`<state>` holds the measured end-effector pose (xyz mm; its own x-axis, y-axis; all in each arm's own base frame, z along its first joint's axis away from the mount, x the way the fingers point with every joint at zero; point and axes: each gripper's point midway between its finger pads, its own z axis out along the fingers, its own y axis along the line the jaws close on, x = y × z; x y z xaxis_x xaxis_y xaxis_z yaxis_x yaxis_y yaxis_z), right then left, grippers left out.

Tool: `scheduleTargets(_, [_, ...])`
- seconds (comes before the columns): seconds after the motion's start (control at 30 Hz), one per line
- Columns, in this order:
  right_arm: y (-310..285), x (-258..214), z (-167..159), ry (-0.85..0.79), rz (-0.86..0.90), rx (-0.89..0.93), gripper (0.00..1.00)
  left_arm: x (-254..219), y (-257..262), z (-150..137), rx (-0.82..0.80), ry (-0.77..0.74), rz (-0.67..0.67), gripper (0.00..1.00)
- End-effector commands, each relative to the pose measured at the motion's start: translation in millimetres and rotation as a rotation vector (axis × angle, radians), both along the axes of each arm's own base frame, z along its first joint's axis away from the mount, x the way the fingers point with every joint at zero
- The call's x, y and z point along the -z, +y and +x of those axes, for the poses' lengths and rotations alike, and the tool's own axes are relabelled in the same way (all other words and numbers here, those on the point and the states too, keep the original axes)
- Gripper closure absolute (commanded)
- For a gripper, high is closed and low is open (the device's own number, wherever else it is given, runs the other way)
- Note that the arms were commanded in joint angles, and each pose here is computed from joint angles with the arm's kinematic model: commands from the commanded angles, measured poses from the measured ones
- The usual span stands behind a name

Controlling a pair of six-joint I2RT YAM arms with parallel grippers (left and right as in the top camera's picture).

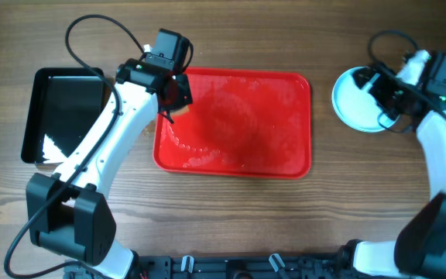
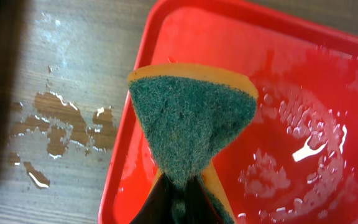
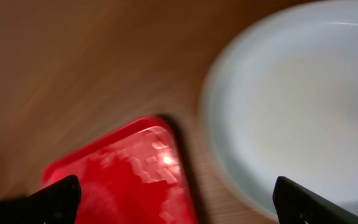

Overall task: Clean dirty plates on tray and stack at the side
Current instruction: 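Set the plate onto the plate stack at the table's right, then move the sponge left and drop it into the black tray, left gripper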

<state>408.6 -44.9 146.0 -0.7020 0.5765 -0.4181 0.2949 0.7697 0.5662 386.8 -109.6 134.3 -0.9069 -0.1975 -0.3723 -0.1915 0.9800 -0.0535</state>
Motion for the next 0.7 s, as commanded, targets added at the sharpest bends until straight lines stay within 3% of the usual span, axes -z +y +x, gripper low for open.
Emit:
scheduleTargets(0.0, [77,-37,0,-0.108,0.041,-0.236,0.00,6,32,9,-0.086,0.004,0.001,0.96])
scheduleTargets(0.4, [236,-16,-43,-0.034,0.015,-0.581,0.00,29,186,12,-0.465,-0.022,0.030,0.96])
scheduleTargets(0.67, [286,-15,-67,-0.060,-0.042,-0.693,0.00,46,270,-7,-0.681,-0.067,0.023,0.96])
